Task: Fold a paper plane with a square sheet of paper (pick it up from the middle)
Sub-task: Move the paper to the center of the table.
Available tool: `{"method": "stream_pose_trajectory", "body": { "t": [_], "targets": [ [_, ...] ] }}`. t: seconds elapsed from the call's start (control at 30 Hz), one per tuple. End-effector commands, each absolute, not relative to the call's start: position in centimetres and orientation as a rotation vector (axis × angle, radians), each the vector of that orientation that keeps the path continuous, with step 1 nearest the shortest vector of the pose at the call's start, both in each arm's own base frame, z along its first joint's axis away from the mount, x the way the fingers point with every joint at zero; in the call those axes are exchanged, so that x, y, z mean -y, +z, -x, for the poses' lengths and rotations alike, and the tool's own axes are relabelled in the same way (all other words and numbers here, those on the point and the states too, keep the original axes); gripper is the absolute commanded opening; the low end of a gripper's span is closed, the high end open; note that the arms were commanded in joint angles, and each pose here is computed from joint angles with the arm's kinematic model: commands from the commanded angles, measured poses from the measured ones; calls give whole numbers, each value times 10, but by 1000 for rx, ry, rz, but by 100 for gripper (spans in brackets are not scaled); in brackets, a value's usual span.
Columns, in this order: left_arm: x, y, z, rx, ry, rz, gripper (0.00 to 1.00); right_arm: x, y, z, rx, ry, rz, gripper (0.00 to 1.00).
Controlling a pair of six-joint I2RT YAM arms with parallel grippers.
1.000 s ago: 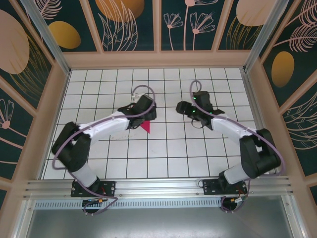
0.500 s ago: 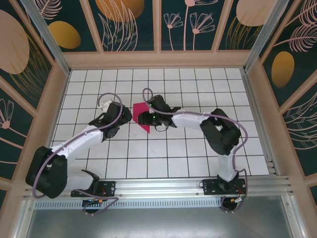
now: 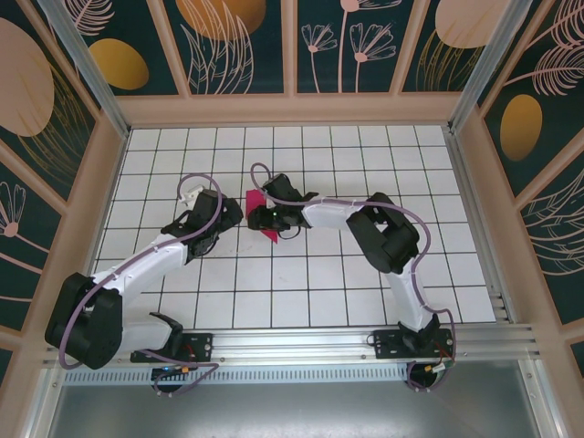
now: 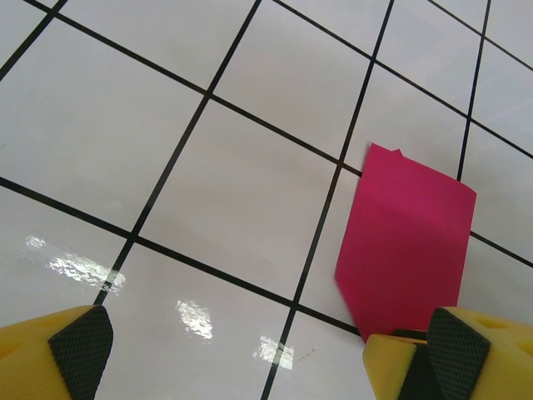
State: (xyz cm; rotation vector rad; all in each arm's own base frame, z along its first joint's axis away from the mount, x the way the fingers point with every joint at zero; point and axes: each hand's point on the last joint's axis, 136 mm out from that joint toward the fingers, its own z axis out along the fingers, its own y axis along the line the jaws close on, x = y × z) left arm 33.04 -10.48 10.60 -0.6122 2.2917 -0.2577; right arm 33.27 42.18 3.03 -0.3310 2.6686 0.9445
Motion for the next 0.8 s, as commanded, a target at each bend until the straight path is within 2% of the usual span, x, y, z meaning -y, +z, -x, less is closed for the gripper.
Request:
{"method": "stream_pose_trajectory", "body": {
  "t": [0.0, 0.27, 0.43, 0.53, 0.6, 0.77],
  "targets": [
    [105, 105, -332, -2282, -275, 623, 98, -388, -5, -318, -2798, 786, 386, 45],
    [111, 101, -331, -2302, -312, 602, 99, -329, -11, -264, -2843, 674, 780, 45],
    [120, 100, -332, -2304, -388, 596, 99, -314, 21, -255, -2710, 665, 923, 45],
    [128, 99, -332, -2309, -445, 588, 99, -319, 50, -272, -2631, 671, 821, 46],
    [136, 99, -331, -2313, -500, 585, 98, -321, 68, -285, -2606, 687, 648, 47],
    [159, 100, -328, -2305, -698, 573, 98, -319, 77, -294, -2602, 787, 272, 47]
  ]
}}
